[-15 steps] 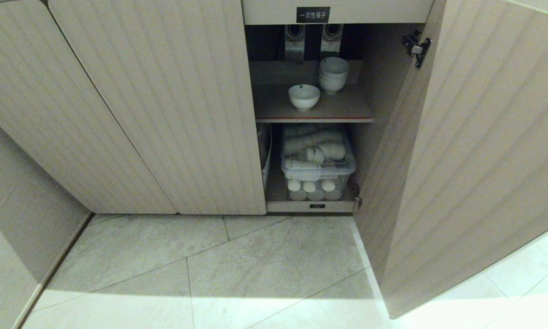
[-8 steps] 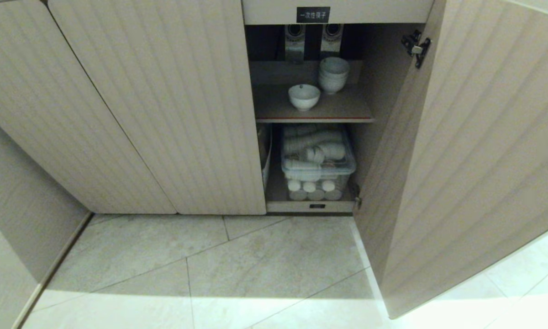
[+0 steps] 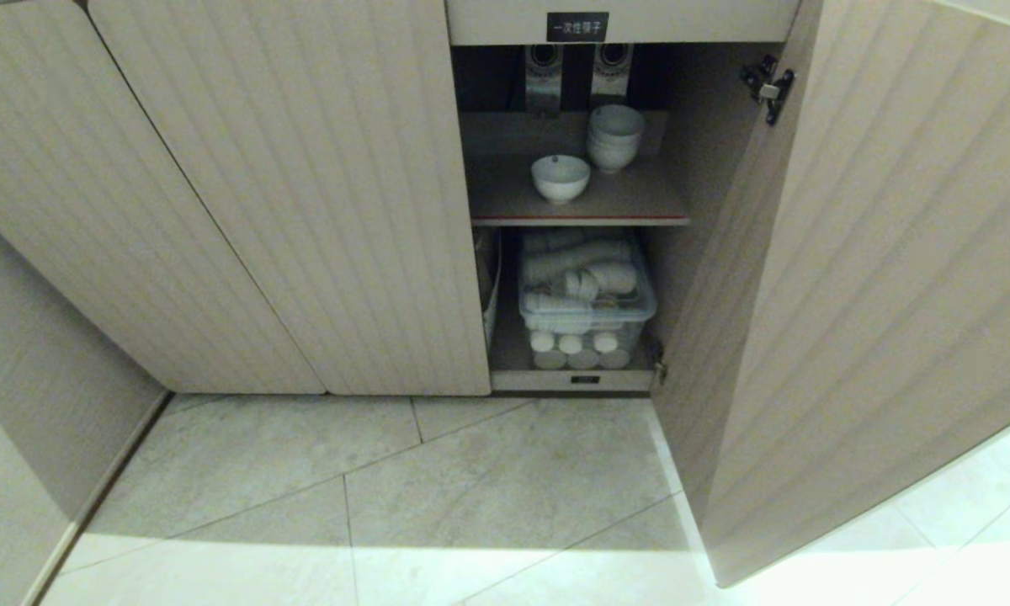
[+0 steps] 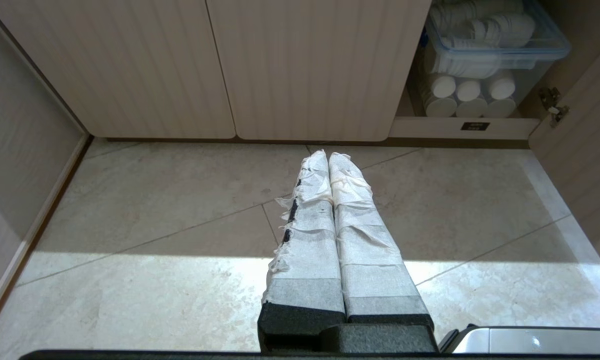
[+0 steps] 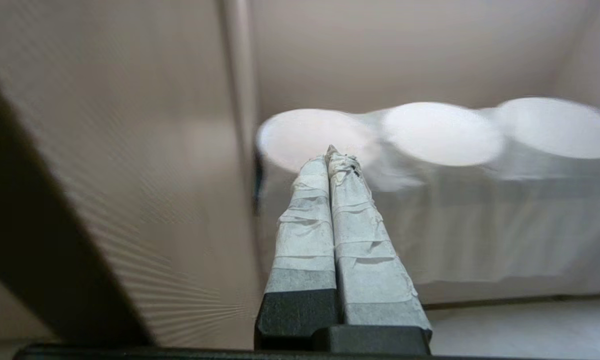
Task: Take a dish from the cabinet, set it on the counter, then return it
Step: Close the cabinet door
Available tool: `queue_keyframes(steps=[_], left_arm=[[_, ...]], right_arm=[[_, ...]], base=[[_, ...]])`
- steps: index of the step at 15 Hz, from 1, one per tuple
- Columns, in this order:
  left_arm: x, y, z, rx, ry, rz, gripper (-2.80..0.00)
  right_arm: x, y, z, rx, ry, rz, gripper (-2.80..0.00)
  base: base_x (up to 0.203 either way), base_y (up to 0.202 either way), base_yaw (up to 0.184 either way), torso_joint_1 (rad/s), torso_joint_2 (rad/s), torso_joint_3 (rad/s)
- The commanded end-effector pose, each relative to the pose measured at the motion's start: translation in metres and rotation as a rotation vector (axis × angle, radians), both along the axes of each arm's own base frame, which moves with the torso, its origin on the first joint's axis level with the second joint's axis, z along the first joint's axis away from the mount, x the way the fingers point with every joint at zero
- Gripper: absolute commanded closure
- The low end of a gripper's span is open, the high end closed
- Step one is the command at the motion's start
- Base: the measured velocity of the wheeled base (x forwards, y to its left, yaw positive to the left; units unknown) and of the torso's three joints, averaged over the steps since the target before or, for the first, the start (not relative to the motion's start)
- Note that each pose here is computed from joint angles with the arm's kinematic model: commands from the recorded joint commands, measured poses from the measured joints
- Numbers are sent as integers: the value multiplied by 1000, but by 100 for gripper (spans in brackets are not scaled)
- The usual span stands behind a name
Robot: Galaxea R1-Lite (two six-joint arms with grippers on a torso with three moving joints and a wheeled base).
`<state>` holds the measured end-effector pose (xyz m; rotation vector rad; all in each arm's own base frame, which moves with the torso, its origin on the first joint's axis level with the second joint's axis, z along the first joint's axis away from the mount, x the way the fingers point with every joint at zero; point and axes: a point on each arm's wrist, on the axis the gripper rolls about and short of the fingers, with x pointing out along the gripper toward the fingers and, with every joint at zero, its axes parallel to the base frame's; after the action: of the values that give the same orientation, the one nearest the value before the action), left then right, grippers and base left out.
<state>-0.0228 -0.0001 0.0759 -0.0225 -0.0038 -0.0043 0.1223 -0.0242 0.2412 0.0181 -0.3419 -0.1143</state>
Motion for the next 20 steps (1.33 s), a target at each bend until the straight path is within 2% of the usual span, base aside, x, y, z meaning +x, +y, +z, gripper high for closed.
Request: queue_keyframes(steps=[1,5,11,16,20], left_arm=[[0,0,0,0,-1,0,0],[0,0,0,0,-1,0,0],[0,0,0,0,-1,-1,0],[0,0,0,0,-1,-2,0],[0,0,0,0,-1,0,0]], right_arm=[[6,0,-1,19,13,74,0],[7,4,3,71,-19,242,0],[26,14,3,111,-31,380,0],[40,36,3,111,-27,525,0],[54,44,-4,107,-8,564,0]], base=[[0,0,0,0,0,0],[0,0,0,0,0,0],[0,0,0,0,0,0],[0,0,0,0,0,0],[0,0,0,0,0,0]])
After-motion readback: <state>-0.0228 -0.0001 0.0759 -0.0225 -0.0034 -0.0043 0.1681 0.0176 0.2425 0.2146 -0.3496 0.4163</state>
